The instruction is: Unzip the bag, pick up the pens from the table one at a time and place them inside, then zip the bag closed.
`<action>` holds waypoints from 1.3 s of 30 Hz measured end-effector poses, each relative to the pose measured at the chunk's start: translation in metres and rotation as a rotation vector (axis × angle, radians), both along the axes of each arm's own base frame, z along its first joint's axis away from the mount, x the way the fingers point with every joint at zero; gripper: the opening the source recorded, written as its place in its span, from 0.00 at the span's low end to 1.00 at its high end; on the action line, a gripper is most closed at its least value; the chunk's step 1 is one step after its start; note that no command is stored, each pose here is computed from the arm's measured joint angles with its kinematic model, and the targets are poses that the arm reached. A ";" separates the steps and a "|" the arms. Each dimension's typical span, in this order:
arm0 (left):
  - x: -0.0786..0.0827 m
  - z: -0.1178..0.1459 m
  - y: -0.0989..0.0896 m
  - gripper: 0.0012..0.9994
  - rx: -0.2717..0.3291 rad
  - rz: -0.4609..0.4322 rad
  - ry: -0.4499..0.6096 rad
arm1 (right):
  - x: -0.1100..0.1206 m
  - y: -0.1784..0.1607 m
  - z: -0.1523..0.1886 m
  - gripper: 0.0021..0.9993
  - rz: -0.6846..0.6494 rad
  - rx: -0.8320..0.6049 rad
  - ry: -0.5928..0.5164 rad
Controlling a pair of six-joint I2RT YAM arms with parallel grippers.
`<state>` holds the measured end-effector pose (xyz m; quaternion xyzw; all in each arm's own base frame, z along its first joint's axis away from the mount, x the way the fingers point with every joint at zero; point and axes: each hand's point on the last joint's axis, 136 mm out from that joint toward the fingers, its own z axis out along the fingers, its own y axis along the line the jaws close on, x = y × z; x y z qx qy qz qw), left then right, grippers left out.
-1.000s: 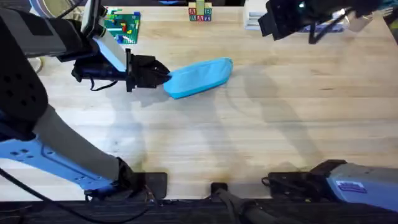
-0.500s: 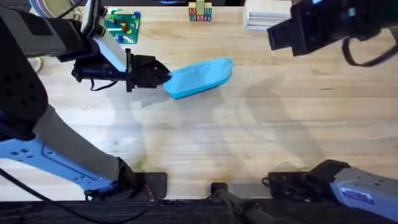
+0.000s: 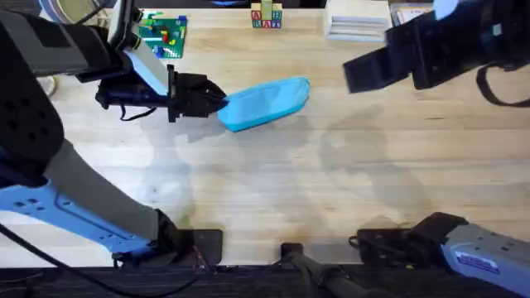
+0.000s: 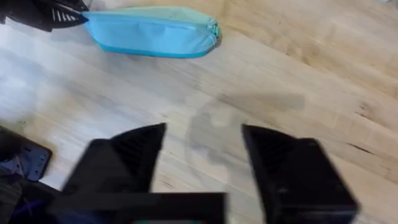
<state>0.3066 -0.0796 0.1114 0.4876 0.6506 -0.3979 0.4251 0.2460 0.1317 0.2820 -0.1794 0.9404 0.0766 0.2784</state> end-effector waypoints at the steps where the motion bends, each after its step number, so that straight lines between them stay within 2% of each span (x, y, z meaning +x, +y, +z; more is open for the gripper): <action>1: 0.000 0.000 0.000 0.04 0.000 0.000 0.000 | 0.000 0.000 0.000 0.93 0.000 -0.001 0.002; 3: 0.000 0.000 0.000 0.04 0.000 0.000 0.000 | -0.001 0.000 -0.001 1.00 0.002 -0.001 0.008; 17: 0.000 0.000 0.000 0.05 0.000 0.000 -0.001 | -0.001 0.000 -0.002 1.00 0.002 -0.002 0.011; 20: 0.000 0.000 0.000 0.38 -0.003 0.003 0.006 | -0.001 0.000 -0.002 1.00 0.002 -0.003 0.013; 24: 0.000 0.000 0.002 0.92 -0.003 0.008 0.010 | -0.001 0.000 -0.002 1.00 0.002 -0.003 0.013; 25: 0.000 0.000 0.002 0.97 -0.004 0.009 0.010 | -0.001 0.000 -0.002 1.00 0.002 -0.003 0.013; 39: 0.000 0.000 0.002 1.00 -0.004 0.010 0.009 | -0.001 0.000 -0.002 1.00 0.002 -0.003 0.013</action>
